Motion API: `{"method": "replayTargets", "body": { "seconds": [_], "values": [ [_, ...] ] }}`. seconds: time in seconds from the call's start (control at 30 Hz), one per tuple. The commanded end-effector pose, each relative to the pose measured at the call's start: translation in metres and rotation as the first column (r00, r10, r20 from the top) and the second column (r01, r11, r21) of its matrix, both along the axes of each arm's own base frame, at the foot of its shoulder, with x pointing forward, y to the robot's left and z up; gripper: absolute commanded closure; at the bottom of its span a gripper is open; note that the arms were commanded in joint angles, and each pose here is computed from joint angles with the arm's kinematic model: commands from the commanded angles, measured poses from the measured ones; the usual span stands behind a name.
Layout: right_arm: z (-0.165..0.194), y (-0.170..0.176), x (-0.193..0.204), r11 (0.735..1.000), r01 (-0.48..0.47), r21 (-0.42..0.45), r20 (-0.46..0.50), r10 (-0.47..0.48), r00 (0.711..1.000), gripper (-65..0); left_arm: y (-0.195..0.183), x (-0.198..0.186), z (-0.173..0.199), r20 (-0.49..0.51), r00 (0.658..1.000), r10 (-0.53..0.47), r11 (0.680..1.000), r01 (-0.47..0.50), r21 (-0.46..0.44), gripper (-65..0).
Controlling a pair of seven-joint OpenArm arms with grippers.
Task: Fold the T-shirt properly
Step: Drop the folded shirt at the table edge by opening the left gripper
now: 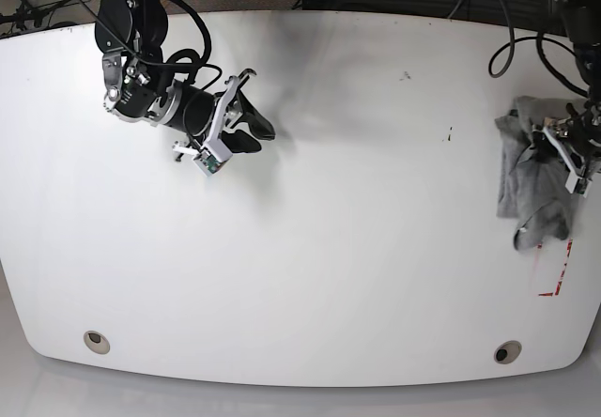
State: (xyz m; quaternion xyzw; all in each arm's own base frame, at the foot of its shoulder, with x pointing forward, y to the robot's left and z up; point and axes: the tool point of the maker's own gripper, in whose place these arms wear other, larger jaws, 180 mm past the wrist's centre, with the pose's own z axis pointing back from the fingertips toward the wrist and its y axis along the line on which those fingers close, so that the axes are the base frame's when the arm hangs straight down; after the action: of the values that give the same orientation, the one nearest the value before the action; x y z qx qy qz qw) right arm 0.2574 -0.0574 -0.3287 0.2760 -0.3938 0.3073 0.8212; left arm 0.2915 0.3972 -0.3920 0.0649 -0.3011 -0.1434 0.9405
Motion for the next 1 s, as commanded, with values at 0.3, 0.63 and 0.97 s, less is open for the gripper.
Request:
{"method": "replayTargets", "body": {
  "seconds": [0.3, 0.63, 0.97],
  "values": [
    [0.026, -0.003, -0.002, 1.000, 0.001, 0.015, 0.084, -0.002, 0.996, -17.3, 0.080, -0.013, 0.048, -0.022, 0.999, -0.033, 0.988, 0.036, 0.151, -36.7],
    [0.028, -0.046, 0.014, 0.991, 0.122, -0.057, 0.123, -0.114, 0.986, -17.4, 0.049, 0.005, 0.087, 0.043, 0.992, -0.116, 0.967, 0.102, 0.234, -36.7],
    [0.001, -0.125, 0.054, 0.863, 0.388, -0.324, 0.264, -0.312, 0.913, -17.8, -0.061, 0.032, 0.079, 0.370, 0.926, -0.076, 0.988, 0.020, 0.151, -36.7]
  ]
}}
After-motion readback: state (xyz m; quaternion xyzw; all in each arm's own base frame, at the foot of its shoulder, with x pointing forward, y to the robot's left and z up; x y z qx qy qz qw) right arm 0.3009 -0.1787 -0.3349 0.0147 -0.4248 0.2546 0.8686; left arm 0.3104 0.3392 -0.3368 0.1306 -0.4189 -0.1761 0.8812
